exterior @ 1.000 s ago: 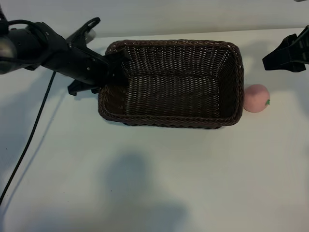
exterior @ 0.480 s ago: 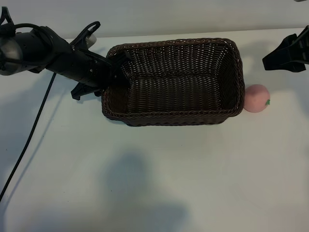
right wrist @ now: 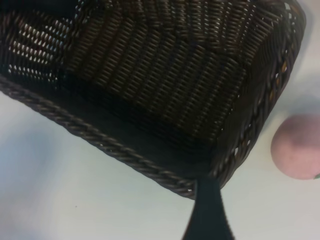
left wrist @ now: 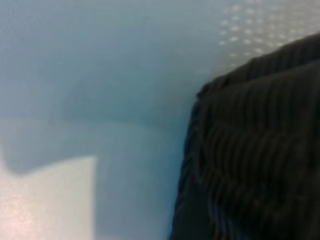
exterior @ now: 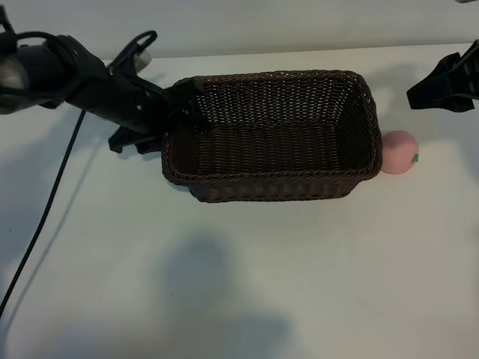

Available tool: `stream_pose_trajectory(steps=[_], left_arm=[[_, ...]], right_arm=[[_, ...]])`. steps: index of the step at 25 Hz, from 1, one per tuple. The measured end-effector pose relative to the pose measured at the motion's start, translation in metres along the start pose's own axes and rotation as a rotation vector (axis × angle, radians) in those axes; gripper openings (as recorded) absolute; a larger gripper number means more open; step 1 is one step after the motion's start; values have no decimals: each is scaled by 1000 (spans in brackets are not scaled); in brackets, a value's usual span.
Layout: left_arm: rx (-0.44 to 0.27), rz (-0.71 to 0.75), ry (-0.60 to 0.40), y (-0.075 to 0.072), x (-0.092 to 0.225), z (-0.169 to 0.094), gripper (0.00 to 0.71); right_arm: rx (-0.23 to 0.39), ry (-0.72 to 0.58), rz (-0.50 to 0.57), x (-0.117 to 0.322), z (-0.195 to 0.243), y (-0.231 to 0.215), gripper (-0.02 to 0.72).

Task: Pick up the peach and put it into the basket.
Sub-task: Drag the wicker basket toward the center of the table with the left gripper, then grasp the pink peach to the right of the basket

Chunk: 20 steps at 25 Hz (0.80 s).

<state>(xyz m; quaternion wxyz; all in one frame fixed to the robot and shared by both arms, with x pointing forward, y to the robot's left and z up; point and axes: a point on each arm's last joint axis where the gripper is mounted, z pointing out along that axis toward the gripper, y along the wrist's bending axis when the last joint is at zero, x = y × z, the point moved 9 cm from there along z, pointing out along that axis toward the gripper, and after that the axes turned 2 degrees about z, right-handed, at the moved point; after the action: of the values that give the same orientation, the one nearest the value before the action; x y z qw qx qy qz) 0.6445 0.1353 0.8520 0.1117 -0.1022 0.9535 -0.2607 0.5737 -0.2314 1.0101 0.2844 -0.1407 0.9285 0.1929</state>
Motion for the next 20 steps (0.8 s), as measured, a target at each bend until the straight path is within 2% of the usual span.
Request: stream_pose_trajectory(steps=[4, 9, 15, 18, 20], left_arm=[[-38, 77, -21, -5, -1, -27, 668], [-133, 186, -62, -5, 0, -71, 647], [-181, 315, -173, -18, -1, -133, 634], [-245, 383, -187, -13, 2, -155, 621], [-320, 433, -173, -3, 6, -168, 615]], right_arm=[[0, 0, 0, 0, 0, 0, 523], [-3, 3, 0, 1, 0, 0, 523], [-4, 5, 0, 1, 0, 1, 523], [-4, 6, 0, 1, 0, 1, 523], [-4, 6, 0, 1, 0, 1, 523]])
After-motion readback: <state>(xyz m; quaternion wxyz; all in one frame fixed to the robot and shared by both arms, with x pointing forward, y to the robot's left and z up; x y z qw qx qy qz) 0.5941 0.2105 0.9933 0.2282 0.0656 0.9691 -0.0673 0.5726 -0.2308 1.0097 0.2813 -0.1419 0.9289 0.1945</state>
